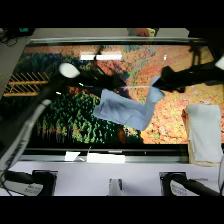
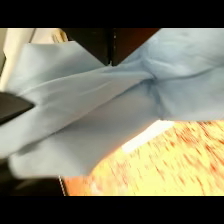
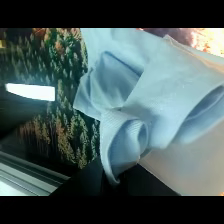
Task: Fold the shirts.
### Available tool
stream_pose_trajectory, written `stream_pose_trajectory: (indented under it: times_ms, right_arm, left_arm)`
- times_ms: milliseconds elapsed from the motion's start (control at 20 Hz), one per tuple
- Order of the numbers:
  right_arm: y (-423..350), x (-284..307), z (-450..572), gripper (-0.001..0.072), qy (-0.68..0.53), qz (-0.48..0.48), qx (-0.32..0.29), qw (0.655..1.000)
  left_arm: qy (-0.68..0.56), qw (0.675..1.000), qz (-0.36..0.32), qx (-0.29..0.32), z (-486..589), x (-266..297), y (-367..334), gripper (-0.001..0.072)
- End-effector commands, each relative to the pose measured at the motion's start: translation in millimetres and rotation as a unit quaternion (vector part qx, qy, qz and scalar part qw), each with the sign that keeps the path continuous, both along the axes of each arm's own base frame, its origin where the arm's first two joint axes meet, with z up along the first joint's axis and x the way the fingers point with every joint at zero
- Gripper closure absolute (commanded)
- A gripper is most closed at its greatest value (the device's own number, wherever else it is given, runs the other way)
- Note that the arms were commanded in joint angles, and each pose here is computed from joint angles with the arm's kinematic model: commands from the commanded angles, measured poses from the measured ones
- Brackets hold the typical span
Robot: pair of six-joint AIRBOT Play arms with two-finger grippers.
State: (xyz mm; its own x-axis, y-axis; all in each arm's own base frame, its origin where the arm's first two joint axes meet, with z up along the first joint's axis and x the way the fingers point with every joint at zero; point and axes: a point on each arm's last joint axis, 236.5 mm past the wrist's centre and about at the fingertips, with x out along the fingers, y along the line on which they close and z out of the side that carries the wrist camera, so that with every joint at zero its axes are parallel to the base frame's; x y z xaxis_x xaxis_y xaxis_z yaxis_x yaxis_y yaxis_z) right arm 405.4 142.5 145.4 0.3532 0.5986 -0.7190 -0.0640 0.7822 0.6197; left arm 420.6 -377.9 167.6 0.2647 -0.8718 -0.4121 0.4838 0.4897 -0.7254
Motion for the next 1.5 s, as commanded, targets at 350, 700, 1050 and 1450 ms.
stream_pose_trajectory:
  times_ms: [350, 700, 1050, 1450]
  right_arm:
    - [192, 41, -130, 0.0162, 0.064, 0.018, 0.101, 0.993]
    - [-4, 34, -120, 0.0159, 0.085, -0.001, -0.084, 0.993]
    - [-49, -36, -213, 0.0093, 0.248, -0.076, -0.042, 0.965]
    - [-16, -42, -258, 0.0333, 0.268, -0.061, -0.037, 0.961]
  left_arm:
    - [-0.197, 0.97, 0.141, 0.018, 197, -56, 174, 0.0677]
    - [-0.188, 0.971, 0.133, 0.062, 178, -60, 181, 0.0677]
    - [-0.19, 0.97, 0.136, 0.071, 176, -57, 184, 0.0677]
    - [-0.19, 0.97, 0.137, 0.071, 175, -57, 184, 0.0677]
